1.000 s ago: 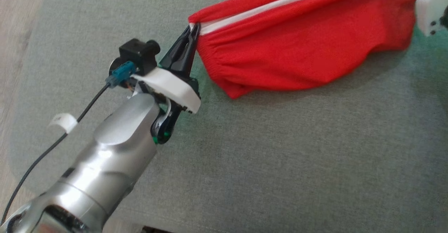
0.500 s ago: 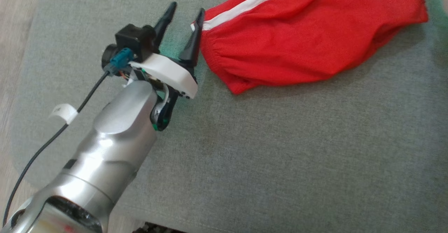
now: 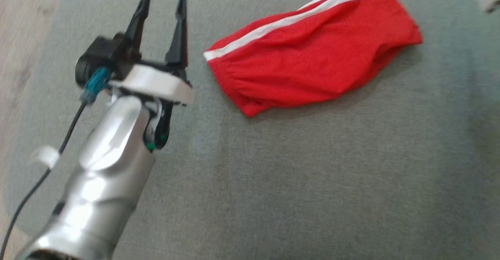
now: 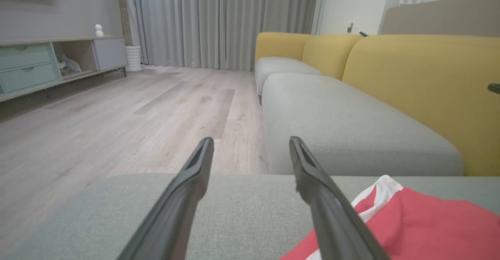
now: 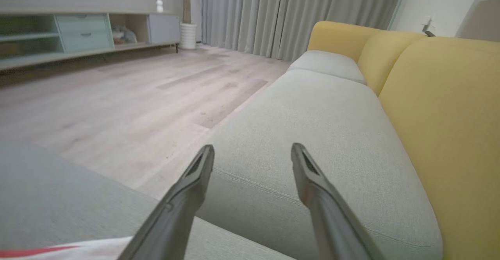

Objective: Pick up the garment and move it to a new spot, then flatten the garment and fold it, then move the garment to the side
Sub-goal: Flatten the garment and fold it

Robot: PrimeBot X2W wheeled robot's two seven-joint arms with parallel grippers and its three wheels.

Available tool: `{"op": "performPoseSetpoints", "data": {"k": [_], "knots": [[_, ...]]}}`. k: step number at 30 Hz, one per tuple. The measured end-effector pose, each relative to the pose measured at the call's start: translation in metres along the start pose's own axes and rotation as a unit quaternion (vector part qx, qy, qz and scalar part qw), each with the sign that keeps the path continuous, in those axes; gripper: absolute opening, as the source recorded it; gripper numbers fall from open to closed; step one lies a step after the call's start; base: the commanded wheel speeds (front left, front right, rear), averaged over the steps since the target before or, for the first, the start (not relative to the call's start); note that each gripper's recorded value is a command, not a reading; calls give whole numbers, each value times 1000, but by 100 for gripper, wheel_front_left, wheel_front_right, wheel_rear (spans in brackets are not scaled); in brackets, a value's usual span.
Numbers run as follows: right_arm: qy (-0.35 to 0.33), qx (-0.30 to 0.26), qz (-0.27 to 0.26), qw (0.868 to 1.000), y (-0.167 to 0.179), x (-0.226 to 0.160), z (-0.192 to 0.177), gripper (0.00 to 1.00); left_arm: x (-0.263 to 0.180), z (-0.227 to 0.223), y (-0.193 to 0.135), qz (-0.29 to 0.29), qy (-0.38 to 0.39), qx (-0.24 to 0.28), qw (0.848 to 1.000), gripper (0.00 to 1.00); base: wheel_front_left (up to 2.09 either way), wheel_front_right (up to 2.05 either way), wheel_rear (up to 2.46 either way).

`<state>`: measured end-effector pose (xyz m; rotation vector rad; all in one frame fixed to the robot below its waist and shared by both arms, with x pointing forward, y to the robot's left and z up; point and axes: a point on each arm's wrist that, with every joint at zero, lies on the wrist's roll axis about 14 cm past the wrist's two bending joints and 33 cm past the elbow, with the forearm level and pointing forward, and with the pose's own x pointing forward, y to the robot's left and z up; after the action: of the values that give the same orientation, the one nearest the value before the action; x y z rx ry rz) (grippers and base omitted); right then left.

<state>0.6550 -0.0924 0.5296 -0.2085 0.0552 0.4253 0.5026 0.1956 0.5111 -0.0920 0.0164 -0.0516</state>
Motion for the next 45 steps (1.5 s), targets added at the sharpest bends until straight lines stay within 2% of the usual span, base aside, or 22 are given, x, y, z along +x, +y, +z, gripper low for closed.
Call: {"op": "performPoseSetpoints", "data": {"k": [2,5,7,10,16,26,32,36,41,45], "knots": [[-28,41,-6,999,5,-10,16,100,-8,10,0,6,-18,-4,1000,100,0,0,0],[-96,113,-26,989,1,-30,51,100,-21,20,-4,5,-39,-7,999,100,0,0,0],[-121,129,-33,984,5,-49,57,100,-33,22,-3,14,-48,-16,999,100,0,0,0],[-119,149,-42,981,27,-83,35,100,-52,17,-5,22,-49,-24,998,100,0,0,0],[-66,195,-59,977,84,-158,-30,100,-94,-12,-14,32,-21,-42,998,100,0,0,0],[-37,201,-84,975,96,-219,-62,100,-129,-45,-27,34,17,-60,998,100,0,0,0],[-37,212,-75,974,105,-216,-62,100,-129,-48,-28,30,21,-57,998,100,0,0,0],[-36,196,-66,978,105,-200,-60,100,-125,-52,-29,27,26,-55,998,100,0,0,0],[-4,164,-44,985,98,-142,-53,100,-107,-52,-20,31,27,-53,998,100,0,0,0],[42,165,-42,984,87,-103,-66,100,-102,-59,-11,41,38,-48,997,100,0,0,0]]}}
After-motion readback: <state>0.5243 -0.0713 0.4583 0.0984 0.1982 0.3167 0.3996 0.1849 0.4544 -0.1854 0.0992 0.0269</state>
